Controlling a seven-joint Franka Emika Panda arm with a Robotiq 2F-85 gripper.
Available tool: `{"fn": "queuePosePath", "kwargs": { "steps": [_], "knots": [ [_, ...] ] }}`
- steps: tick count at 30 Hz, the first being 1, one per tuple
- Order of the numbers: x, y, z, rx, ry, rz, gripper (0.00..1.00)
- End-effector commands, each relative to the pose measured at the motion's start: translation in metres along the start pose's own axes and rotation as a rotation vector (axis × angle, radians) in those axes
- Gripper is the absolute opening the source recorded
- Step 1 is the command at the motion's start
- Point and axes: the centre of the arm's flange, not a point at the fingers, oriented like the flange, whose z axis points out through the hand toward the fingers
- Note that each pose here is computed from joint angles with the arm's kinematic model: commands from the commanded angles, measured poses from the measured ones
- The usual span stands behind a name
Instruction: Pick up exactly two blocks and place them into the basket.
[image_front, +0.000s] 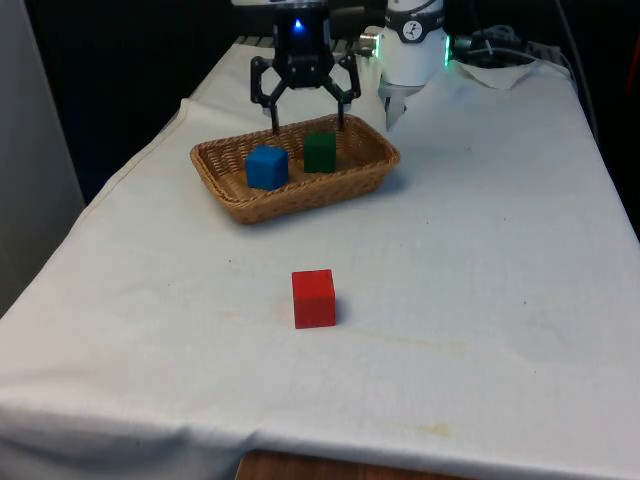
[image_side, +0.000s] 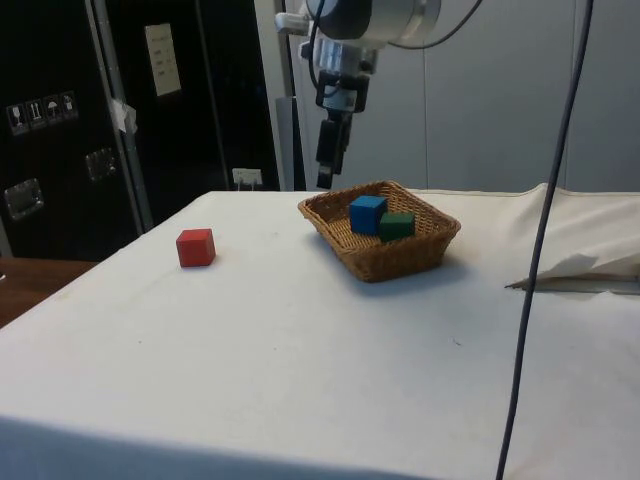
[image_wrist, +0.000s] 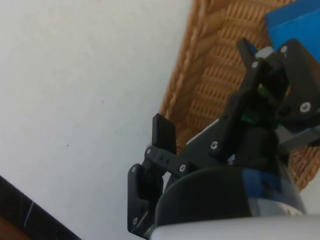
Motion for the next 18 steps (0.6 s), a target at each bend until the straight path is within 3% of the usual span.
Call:
{"fn": "queuePosePath", "kwargs": {
  "steps": [1,8,9,10,17,18],
  "knots": [
    [0.001,-0.003,0.002,-0.012,-0.004,0.002,1.0],
    [0.016,-0.029,0.004,0.003,0.006,-0.009,1.0],
    [0.014,-0.026,0.001,0.017,0.009,-0.01,1.0],
    [0.017,-0.033,0.005,0.005,0.005,-0.009,1.0],
    [0.031,-0.061,0.008,0.018,0.016,-0.019,1.0],
    [0.029,-0.059,0.003,0.032,0.022,-0.021,1.0]
  ]
}}
